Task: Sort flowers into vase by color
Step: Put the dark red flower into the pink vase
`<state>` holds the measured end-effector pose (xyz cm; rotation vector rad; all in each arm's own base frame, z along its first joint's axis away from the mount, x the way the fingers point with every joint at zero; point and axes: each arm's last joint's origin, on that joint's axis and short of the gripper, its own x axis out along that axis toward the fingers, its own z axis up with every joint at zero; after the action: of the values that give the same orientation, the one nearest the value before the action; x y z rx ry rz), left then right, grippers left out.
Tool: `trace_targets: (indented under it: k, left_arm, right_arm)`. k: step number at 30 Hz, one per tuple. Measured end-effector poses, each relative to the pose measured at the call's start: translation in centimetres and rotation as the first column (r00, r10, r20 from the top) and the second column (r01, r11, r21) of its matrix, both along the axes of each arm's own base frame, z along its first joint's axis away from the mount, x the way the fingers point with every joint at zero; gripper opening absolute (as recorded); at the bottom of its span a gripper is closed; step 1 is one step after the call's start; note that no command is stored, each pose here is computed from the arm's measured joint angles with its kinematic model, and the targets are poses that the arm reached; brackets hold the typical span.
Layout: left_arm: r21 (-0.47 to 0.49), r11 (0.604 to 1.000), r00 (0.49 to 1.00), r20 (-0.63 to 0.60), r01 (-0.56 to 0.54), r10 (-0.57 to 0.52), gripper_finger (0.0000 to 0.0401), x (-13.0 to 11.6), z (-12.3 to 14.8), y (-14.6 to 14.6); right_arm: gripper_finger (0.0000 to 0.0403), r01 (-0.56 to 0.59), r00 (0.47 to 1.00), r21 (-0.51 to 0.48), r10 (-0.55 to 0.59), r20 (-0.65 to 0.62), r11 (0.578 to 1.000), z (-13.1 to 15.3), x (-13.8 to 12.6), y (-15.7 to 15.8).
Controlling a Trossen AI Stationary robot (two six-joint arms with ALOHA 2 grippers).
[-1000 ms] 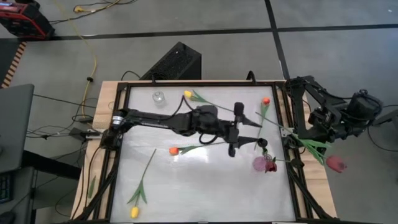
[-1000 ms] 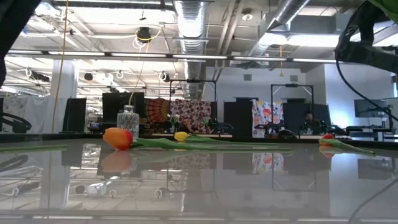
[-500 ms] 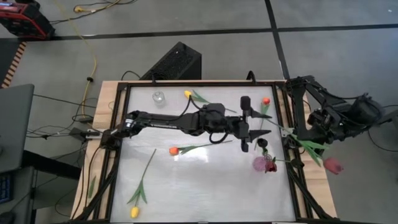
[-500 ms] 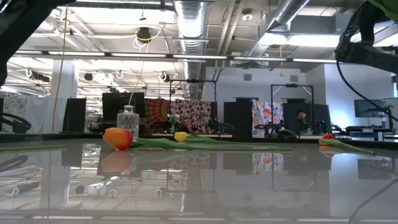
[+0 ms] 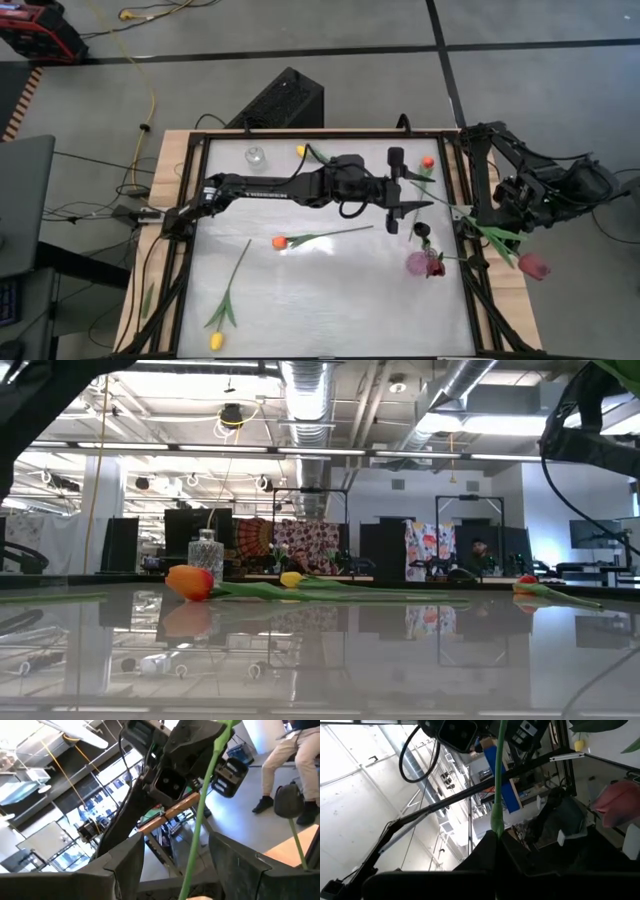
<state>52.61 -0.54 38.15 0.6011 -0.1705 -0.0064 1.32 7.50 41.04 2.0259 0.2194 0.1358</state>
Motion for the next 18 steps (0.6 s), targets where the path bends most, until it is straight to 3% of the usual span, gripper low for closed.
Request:
trace_targets:
  k: [18]
  left_arm:
    - [-0.040,0.999,0.999,-0.037,0.011,-0.012,0.0200,1.1,-2.0,0.8]
  right_arm:
    - [0.0038,-0.005,1.000,-0.029,0.005,0.006,1.000,0.0,-0.1,0.0]
